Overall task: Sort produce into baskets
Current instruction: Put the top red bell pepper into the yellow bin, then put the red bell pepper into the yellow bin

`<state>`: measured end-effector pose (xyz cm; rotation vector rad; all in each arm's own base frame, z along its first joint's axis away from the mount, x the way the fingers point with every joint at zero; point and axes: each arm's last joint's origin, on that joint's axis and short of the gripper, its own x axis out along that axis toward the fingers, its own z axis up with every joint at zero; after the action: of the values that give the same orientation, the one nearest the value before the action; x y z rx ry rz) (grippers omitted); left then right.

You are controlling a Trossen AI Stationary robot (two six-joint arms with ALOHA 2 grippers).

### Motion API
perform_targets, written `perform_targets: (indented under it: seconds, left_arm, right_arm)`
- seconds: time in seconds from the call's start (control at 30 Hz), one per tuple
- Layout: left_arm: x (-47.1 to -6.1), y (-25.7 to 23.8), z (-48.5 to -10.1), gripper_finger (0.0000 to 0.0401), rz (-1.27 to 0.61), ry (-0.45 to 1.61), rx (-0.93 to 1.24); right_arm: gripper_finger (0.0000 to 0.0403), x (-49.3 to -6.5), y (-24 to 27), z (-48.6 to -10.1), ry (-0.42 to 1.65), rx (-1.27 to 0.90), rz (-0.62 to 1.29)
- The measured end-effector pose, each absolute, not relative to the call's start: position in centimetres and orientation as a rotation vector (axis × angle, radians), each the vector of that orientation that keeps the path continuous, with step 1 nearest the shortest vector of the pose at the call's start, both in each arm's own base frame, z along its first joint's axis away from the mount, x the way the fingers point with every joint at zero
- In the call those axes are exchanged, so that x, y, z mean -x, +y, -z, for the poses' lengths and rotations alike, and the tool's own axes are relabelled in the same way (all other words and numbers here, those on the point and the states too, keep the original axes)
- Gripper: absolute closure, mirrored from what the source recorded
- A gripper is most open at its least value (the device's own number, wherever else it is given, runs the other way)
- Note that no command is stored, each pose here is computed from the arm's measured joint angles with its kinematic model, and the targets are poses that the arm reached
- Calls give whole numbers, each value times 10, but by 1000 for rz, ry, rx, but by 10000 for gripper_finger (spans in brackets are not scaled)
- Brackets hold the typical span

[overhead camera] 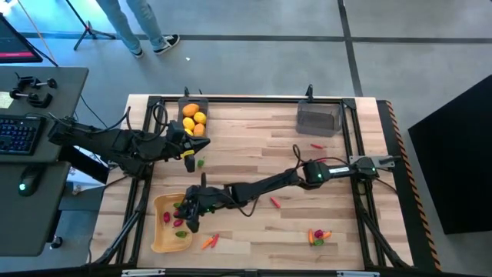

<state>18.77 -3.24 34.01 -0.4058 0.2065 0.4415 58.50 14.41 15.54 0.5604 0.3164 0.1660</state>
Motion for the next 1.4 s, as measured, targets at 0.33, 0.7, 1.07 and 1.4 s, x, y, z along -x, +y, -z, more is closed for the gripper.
perform_targets:
  seconds: [0.33,0.7,1.07,1.4]
  left_arm:
    - [-188,-33,-340,401,-420,208,419]
    - [-188,-33,-341,401,-427,198,419]
    - [-187,-32,-342,401,-449,190,413]
    - [-187,-32,-342,401,-455,188,411]
  right_arm:
    - [155,-575,116,-186,523,-343,-255]
    - [175,-521,89,-227,951,60,-267]
    - [201,-471,105,-228,1366,127,-467]
    - [210,-406,84,-260,1342,53,-258]
